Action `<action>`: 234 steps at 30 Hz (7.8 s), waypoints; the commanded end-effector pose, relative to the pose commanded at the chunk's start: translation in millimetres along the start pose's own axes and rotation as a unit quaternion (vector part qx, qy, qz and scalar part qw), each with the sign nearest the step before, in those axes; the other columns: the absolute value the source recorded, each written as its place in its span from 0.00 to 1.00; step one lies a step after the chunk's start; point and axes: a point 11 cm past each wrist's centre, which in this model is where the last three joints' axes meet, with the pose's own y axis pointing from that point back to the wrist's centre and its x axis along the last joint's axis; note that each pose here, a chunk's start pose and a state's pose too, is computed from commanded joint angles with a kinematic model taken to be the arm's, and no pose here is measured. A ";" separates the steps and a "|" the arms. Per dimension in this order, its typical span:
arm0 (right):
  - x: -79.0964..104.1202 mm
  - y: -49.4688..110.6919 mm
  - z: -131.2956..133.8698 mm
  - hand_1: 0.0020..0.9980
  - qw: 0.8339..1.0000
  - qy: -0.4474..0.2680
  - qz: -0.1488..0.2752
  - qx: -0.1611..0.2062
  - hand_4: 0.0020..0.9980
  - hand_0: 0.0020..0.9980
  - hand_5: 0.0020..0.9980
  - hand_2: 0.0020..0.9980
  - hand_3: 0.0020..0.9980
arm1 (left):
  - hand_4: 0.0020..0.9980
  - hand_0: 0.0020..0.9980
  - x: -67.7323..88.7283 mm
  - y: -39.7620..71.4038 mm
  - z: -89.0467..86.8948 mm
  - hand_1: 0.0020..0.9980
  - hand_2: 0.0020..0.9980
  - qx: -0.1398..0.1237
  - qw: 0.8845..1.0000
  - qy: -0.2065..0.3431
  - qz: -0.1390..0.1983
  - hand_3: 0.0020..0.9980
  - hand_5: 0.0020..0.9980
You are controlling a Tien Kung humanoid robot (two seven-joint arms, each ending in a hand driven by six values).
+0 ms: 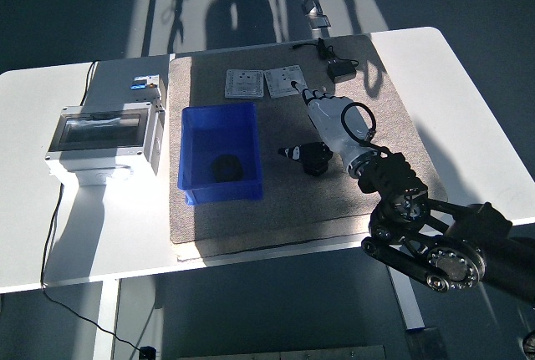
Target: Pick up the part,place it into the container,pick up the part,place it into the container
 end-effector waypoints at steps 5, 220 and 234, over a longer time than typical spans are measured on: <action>-21.9 1.5 9.7 0.69 0.998 0.003 -0.051 -0.033 0.90 0.56 0.36 0.80 0.83 | 0.93 0.71 -0.1 0.1 0.9 0.72 0.71 0.000 1.000 -0.002 0.000 0.47 1.00; 36.7 103.4 146.3 0.59 0.733 -0.603 0.316 0.003 0.94 0.59 0.62 0.76 0.91 | 0.92 0.72 -36.9 -1.7 -33.4 0.73 0.74 0.060 0.994 0.071 -0.050 0.64 1.00; 17.6 106.6 149.8 0.49 0.640 -0.700 0.315 -0.031 0.98 0.61 0.58 0.62 0.66 | 0.93 0.71 -21.0 -1.1 -35.2 0.72 0.70 0.075 0.994 0.072 -0.037 0.54 1.00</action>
